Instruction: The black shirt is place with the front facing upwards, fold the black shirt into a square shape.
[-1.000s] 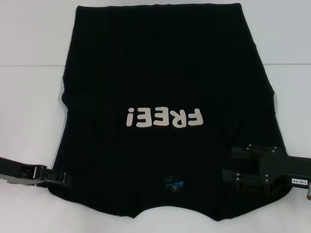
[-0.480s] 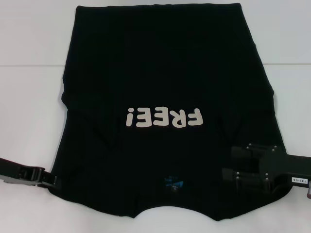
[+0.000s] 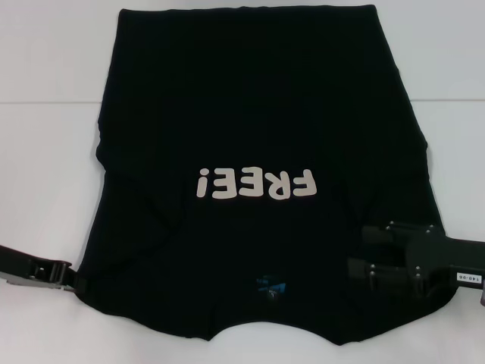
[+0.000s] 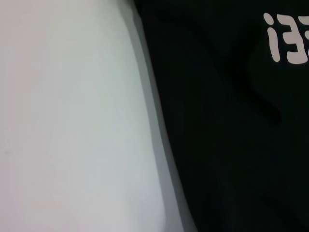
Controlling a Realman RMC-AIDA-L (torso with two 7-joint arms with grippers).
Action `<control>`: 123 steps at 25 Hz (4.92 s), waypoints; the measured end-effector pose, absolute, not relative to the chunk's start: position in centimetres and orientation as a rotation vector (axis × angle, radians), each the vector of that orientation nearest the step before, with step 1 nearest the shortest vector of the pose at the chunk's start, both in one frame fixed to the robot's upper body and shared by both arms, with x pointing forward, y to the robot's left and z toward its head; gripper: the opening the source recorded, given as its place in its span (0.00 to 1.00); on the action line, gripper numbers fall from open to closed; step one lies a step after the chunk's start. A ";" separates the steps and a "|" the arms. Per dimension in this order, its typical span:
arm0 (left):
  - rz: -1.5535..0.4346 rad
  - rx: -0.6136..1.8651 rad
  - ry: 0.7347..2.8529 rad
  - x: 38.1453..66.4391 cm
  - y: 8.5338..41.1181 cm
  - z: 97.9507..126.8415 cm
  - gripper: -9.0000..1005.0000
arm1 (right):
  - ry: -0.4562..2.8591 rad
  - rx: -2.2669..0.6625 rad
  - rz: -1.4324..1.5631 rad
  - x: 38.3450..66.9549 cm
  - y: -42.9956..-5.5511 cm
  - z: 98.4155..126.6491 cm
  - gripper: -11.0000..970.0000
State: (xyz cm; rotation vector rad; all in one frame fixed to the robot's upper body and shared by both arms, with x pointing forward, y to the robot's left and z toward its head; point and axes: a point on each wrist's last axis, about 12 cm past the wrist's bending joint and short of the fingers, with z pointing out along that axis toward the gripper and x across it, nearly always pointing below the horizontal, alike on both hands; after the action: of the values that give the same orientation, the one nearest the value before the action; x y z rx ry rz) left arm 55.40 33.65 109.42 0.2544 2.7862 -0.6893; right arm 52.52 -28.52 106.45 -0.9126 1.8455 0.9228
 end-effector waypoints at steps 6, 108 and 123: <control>-0.711 0.256 2.783 55.4 33.7 109.6 0.05 | 1.982 -0.790 0.943 54.3 -30.2 108.5 0.76; -0.862 -0.358 1.999 62.1 34.3 110.2 0.10 | 1.971 0.169 0.821 63.6 -32.2 110.6 0.04; -0.665 -0.315 2.020 63.5 30.3 107.9 0.11 | 2.058 0.060 0.582 64.7 -29.4 108.3 0.08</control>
State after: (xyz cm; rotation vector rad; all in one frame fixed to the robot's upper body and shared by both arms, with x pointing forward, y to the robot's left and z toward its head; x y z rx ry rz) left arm 63.49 30.29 107.89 -0.3149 2.0202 -0.6654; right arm 64.75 -29.37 108.33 0.0599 2.0579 0.5819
